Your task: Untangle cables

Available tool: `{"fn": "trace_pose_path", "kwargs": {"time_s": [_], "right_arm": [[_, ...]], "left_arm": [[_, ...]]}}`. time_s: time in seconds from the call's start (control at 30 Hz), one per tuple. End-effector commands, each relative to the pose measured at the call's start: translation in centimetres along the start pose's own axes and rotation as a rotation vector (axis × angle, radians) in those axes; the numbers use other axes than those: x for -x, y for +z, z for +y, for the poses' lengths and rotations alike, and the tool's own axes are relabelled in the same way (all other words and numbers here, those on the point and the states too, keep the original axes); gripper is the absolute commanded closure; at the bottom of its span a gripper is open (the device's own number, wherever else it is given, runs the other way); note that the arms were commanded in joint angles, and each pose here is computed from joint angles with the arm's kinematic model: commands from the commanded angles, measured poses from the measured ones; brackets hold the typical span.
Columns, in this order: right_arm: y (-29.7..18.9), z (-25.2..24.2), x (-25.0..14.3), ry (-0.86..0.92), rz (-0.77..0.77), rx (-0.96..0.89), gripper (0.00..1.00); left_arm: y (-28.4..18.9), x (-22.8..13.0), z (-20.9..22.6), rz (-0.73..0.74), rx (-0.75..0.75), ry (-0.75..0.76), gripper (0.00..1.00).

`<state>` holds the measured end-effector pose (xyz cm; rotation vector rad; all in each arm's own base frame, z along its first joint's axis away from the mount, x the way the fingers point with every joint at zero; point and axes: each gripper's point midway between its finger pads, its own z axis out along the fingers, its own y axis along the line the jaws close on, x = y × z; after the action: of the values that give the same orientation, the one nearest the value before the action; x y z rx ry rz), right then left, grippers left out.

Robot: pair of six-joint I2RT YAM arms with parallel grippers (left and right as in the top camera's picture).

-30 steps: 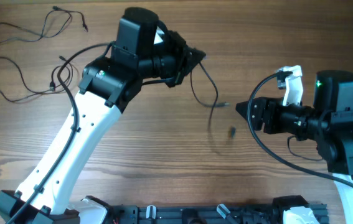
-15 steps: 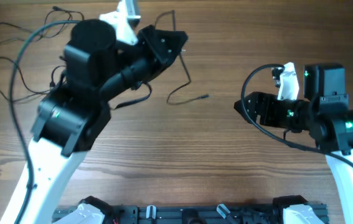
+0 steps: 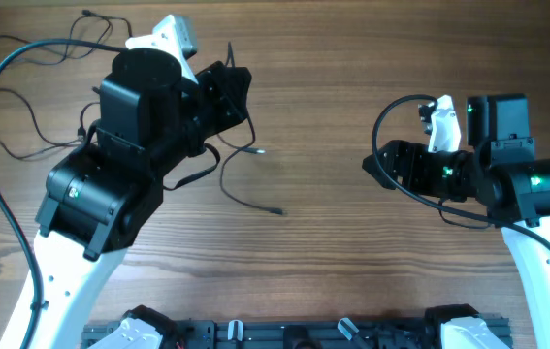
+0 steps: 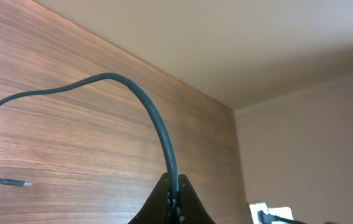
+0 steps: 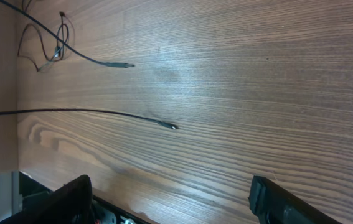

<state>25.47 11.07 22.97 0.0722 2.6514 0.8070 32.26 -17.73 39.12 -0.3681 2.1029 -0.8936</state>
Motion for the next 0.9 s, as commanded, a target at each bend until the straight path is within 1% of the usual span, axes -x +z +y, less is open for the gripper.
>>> {"fn": "trace_pose_path", "kwargs": {"time_s": [0.0,0.1,0.2,0.37,0.43,0.5,0.63,0.67,0.87], "right_arm": [[0.2,-0.2,0.1,0.001,0.004,-0.014,0.17],[0.2,-0.2,0.1,0.001,0.004,-0.014,0.17],[0.2,-0.2,0.1,0.001,0.004,-0.015,0.17],[0.2,-0.2,0.1,0.001,0.004,-0.015,0.17],[0.2,-0.2,0.1,0.002,0.005,-0.015,0.17],[0.2,-0.2,0.1,0.002,0.004,-0.015,0.17],[0.2,-0.3,0.2,-0.001,0.0,-0.017,0.17],[0.2,-0.3,0.3,-0.002,-0.003,-0.016,0.17],[0.2,-0.2,0.4,-0.005,-0.008,-0.014,0.17]], "left_arm": [[-0.5,1.0,1.2,-0.057,0.065,0.062,0.96],[-0.6,0.9,1.7,-0.049,0.091,0.136,0.96],[-0.6,1.1,2.4,-0.063,0.125,0.122,0.96],[-0.9,2.1,3.9,-0.096,0.16,-0.049,0.96],[-1.2,3.0,5.4,-0.124,0.196,-0.182,0.96],[-1.6,3.5,7.3,-0.15,0.243,-0.35,0.96],[-2.5,3.5,10.0,-0.161,0.315,-0.55,0.96],[-3.1,3.6,11.8,-0.175,0.37,-0.604,0.96],[-4.3,4.5,14.2,-0.218,0.431,-0.653,0.96]]}}
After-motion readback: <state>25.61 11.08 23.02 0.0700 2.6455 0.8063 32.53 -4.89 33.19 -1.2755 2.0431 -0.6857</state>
